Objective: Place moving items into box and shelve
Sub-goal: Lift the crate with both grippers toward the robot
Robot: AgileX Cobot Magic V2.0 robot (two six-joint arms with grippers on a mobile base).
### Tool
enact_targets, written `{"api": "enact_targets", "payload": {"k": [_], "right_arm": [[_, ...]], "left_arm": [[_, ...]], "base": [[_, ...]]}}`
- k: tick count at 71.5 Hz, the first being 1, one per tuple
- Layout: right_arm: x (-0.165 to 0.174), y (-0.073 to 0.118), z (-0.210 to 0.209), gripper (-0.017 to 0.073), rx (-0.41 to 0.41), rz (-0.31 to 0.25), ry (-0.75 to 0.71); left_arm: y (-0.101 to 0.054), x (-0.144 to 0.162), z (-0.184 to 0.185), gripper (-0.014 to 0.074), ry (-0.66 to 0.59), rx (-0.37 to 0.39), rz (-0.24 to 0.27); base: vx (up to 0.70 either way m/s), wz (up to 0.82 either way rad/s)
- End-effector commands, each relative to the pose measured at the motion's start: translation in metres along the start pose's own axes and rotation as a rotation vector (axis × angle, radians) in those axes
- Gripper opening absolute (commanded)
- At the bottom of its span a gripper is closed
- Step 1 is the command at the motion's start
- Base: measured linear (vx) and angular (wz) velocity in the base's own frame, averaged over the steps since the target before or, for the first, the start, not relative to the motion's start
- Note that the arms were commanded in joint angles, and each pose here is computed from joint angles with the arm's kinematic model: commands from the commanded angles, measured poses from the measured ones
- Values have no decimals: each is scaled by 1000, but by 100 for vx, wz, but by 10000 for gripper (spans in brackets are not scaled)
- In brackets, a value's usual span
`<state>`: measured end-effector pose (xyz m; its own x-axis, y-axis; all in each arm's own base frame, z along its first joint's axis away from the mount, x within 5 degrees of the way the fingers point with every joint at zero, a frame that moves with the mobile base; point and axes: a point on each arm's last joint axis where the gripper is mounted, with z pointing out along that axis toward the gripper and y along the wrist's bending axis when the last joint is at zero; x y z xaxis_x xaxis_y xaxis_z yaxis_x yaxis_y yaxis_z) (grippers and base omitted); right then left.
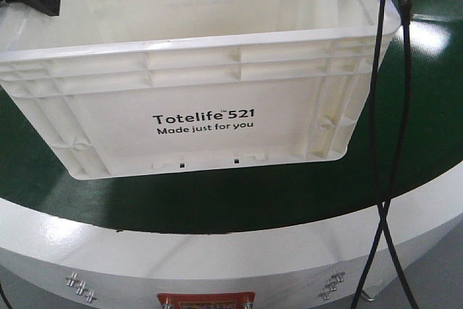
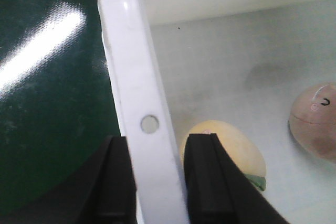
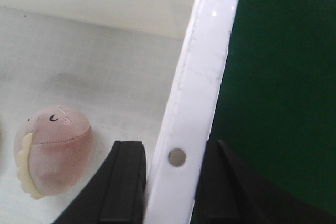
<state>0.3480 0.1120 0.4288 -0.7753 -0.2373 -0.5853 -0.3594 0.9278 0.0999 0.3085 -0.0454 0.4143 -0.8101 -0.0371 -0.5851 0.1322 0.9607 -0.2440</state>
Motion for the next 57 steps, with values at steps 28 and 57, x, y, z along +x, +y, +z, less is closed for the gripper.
{"api": "enact_targets", "payload": {"k": [28,57], "right_arm": [[-8,24,-46,-11,-153,-19,-190],[-9,24,-46,-11,-152,-20,-199]], "left_arm": [[-33,-17,-39,-20,-251,255,-57],[-33,-20,-39,-20,-276,254,-58]], "base": [[0,0],[0,0]]}}
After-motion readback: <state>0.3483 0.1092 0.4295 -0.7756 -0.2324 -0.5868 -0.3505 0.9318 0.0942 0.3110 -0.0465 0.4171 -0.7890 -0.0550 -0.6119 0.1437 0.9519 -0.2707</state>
